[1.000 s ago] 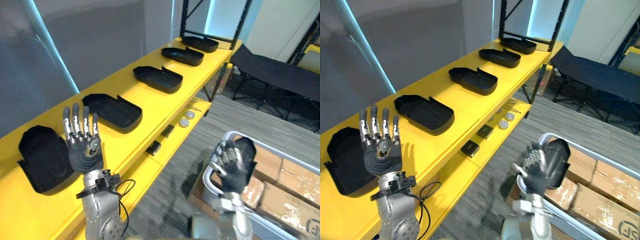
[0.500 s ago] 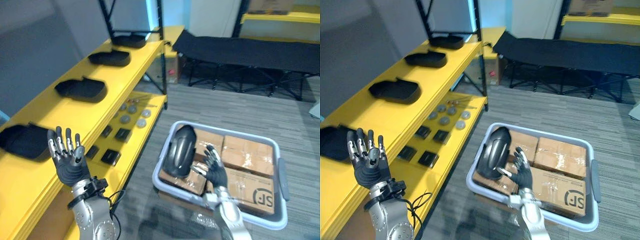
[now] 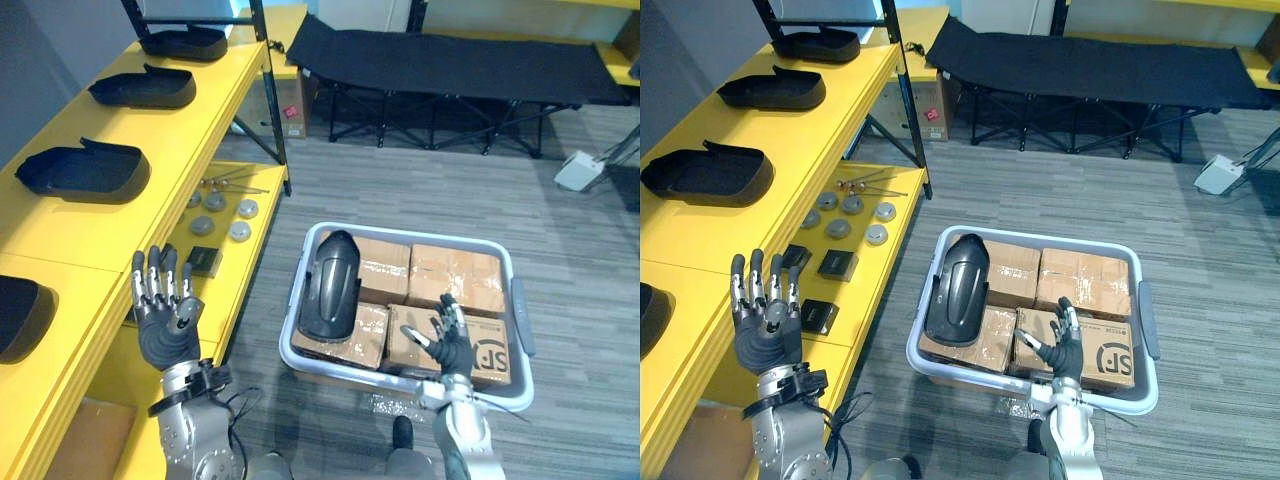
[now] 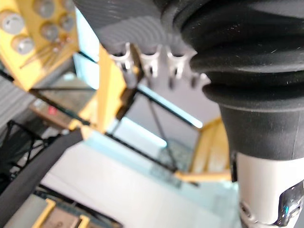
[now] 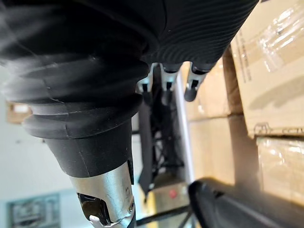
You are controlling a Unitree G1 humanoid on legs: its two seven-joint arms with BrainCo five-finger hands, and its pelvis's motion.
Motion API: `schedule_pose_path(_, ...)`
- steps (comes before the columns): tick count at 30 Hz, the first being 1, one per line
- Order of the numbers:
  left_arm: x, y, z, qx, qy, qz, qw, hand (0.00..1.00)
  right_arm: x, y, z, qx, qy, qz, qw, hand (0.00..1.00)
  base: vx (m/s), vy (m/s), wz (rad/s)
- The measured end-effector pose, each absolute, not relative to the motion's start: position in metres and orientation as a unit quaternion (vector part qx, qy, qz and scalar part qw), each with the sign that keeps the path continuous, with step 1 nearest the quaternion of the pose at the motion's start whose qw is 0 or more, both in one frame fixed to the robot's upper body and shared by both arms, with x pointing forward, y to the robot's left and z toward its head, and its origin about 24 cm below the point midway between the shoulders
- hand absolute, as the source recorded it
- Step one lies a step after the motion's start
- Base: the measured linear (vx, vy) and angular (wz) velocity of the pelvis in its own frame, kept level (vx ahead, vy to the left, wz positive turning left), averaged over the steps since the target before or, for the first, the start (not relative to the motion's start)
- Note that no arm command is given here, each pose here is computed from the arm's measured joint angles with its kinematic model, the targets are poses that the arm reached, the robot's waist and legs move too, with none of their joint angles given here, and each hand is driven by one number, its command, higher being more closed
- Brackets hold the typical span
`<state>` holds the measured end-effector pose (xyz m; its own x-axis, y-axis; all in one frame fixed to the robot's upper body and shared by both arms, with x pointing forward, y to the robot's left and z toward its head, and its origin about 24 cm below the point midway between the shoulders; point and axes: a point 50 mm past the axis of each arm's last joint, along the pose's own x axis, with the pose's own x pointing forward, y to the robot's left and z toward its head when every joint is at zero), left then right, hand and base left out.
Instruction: Walk over and take plastic housings, then place them on the shelf
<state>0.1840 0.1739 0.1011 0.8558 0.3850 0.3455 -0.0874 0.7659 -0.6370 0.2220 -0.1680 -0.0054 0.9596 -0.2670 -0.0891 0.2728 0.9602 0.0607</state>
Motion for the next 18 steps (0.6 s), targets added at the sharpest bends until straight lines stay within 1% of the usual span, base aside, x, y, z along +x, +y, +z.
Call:
schedule_pose_path(4, 0.19, 0.167, 0.108, -0.323, -0.247, 0.111, 0.907, 0.0, 0.254, -0.172, -0.013, 0.0, 0.075, -0.159, 0.984, 0.0, -0.09, -0.009, 0.17)
schedule_pose_path(8, 0.195, 0.155, 0.112, -0.334, -0.243, 0.082, 0.907, 0.0, 0.292, -0.18, 0.006, -0.014, 0.065, -0.216, 0.974, 0.0, -0.08, 0.003, 0.2)
schedule_pose_path(10, 0.196, 0.15, 0.112, -0.338, -0.237, 0.07, 0.908, 0.0, 0.304, -0.183, 0.015, -0.022, 0.058, -0.223, 0.973, 0.0, -0.04, 0.021, 0.17)
schedule_pose_path(12, 0.2, 0.139, 0.115, -0.351, -0.233, 0.041, 0.906, 0.0, 0.322, -0.189, 0.026, -0.04, 0.058, -0.225, 0.972, 0.0, -0.03, 0.032, 0.23)
schedule_pose_path(13, 0.201, 0.138, 0.116, -0.352, -0.234, 0.038, 0.906, 0.0, 0.323, -0.19, 0.027, -0.042, 0.057, -0.225, 0.972, 0.0, -0.03, 0.028, 0.26)
schedule_pose_path(18, 0.208, 0.112, 0.118, -0.351, -0.215, -0.048, 0.91, 0.0, 0.348, -0.198, 0.049, -0.066, 0.048, -0.237, 0.968, 0.0, -0.05, 0.038, 0.2)
